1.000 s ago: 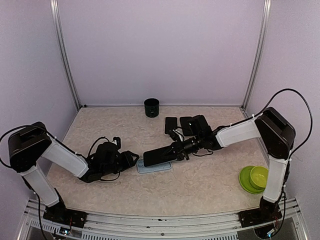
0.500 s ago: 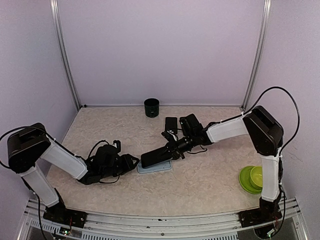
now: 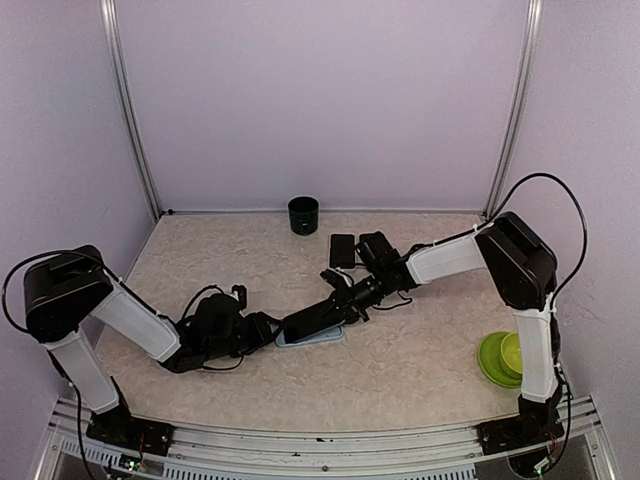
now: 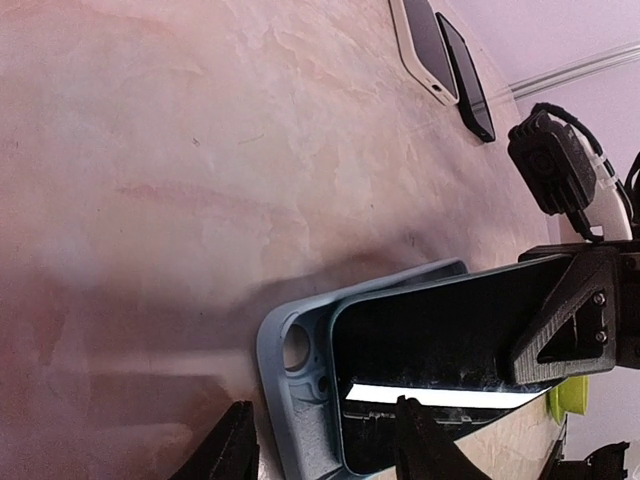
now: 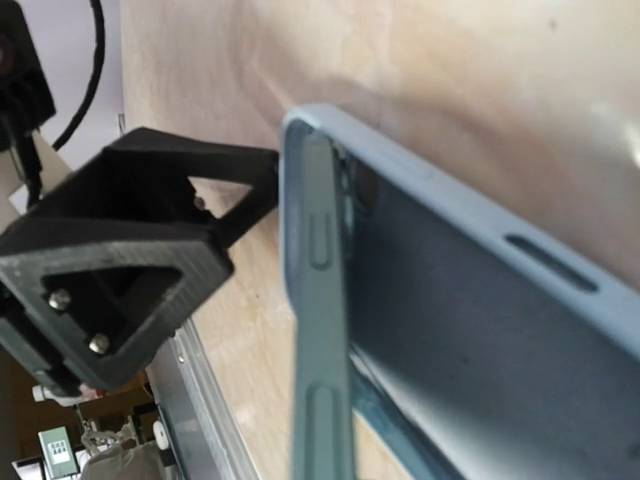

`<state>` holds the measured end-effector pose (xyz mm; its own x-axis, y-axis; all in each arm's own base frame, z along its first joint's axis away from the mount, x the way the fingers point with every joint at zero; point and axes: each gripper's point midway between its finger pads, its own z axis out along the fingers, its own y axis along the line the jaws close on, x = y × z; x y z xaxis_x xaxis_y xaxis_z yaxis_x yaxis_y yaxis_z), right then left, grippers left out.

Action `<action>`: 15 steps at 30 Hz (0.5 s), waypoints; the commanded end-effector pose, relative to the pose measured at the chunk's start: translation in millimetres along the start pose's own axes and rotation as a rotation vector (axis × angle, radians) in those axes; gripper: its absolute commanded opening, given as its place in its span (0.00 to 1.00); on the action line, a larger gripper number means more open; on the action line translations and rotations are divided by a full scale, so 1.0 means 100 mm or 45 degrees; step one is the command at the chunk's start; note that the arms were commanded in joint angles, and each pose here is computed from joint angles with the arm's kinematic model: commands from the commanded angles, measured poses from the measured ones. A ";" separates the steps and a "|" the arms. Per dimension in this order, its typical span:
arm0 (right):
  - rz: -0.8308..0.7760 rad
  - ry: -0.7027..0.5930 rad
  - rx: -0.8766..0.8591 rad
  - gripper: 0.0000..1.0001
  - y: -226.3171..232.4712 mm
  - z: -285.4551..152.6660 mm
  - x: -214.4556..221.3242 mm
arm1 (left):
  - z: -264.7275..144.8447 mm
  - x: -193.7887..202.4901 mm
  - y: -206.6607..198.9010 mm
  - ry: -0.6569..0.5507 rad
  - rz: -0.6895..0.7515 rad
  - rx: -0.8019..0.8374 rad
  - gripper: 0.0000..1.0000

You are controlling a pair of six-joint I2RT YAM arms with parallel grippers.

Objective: Put the phone into the phone case
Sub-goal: Install the phone into the phone case.

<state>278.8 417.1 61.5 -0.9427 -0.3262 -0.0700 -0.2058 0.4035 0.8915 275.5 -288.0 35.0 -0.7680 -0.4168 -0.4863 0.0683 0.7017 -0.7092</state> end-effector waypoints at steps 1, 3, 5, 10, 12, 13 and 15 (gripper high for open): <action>0.014 0.044 -0.021 0.00 -0.03 0.04 -0.01 | 0.03 0.05 -0.03 0.011 -0.008 0.022 0.46; 0.036 0.056 -0.018 0.00 -0.09 0.07 0.00 | 0.04 0.05 -0.03 0.009 -0.009 0.026 0.46; 0.048 0.065 -0.022 0.00 -0.12 0.10 0.00 | 0.05 0.06 -0.04 0.011 -0.012 0.030 0.46; 0.094 0.094 -0.034 0.00 -0.20 0.20 0.04 | 0.08 0.09 -0.08 0.025 -0.009 0.050 0.46; 0.100 0.105 -0.033 0.00 -0.21 0.24 0.05 | 0.09 0.10 -0.10 0.026 -0.007 0.055 0.46; 0.099 0.110 -0.035 0.00 -0.21 0.27 0.06 | 0.10 0.11 -0.11 0.028 -0.006 0.061 0.46; 0.104 0.120 -0.037 0.00 -0.21 0.32 0.07 | 0.11 0.12 -0.13 0.033 -0.002 0.071 0.46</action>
<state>279.6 425.1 52.7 -0.9319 -0.3624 -0.0143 -0.1555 0.3636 0.9185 274.2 -296.8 32.6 -0.7725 -0.4205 -0.4758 0.0792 0.6797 -0.7292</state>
